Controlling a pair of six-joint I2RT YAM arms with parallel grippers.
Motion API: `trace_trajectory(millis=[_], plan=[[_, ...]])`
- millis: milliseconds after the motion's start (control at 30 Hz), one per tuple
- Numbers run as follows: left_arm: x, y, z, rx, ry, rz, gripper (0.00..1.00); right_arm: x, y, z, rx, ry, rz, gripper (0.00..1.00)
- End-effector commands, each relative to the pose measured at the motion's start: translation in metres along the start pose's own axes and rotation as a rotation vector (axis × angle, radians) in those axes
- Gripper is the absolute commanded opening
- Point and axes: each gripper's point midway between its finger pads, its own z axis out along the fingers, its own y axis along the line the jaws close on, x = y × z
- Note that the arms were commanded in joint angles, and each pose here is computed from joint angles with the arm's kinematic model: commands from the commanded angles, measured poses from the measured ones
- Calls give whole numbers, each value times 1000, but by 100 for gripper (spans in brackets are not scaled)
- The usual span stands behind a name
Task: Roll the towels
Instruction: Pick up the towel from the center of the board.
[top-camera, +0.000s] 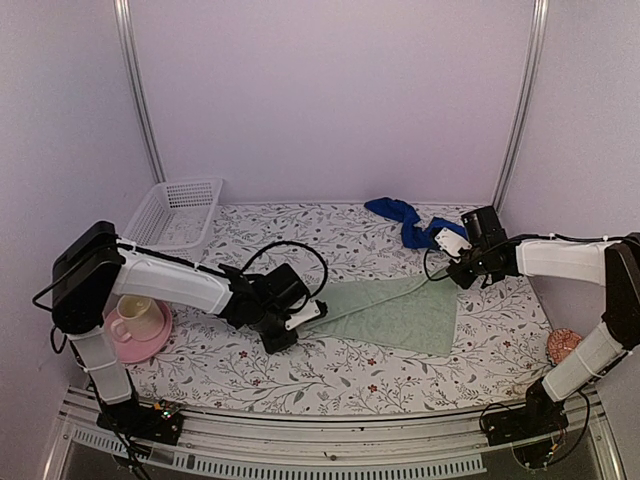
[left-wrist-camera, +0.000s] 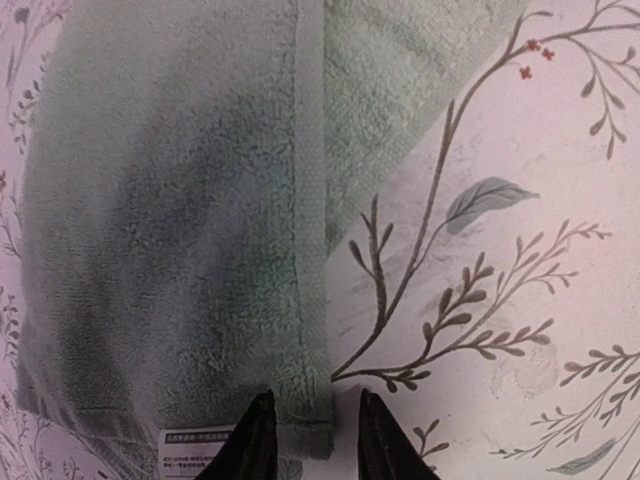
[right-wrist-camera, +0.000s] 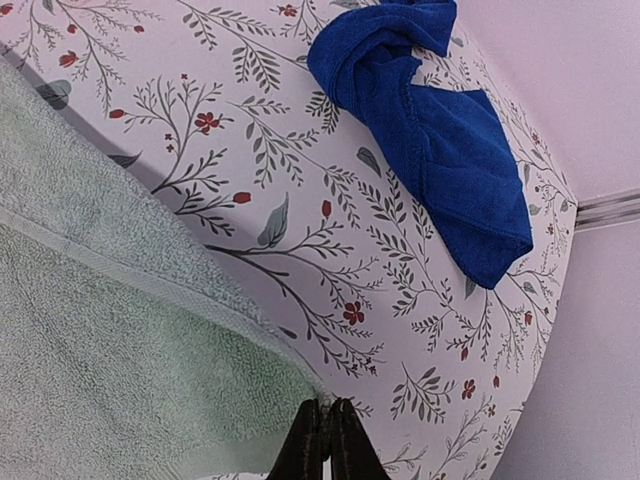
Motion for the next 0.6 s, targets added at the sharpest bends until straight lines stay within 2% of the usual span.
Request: trace_trajectory(millis=[0,567], plan=[[66,-18,25,107,236,-21,29,-5,-4,-9,-1,-32,17,7],[92,-20,14,129,367,-86,36,-4,-2,-7,-6,-28,15,7]])
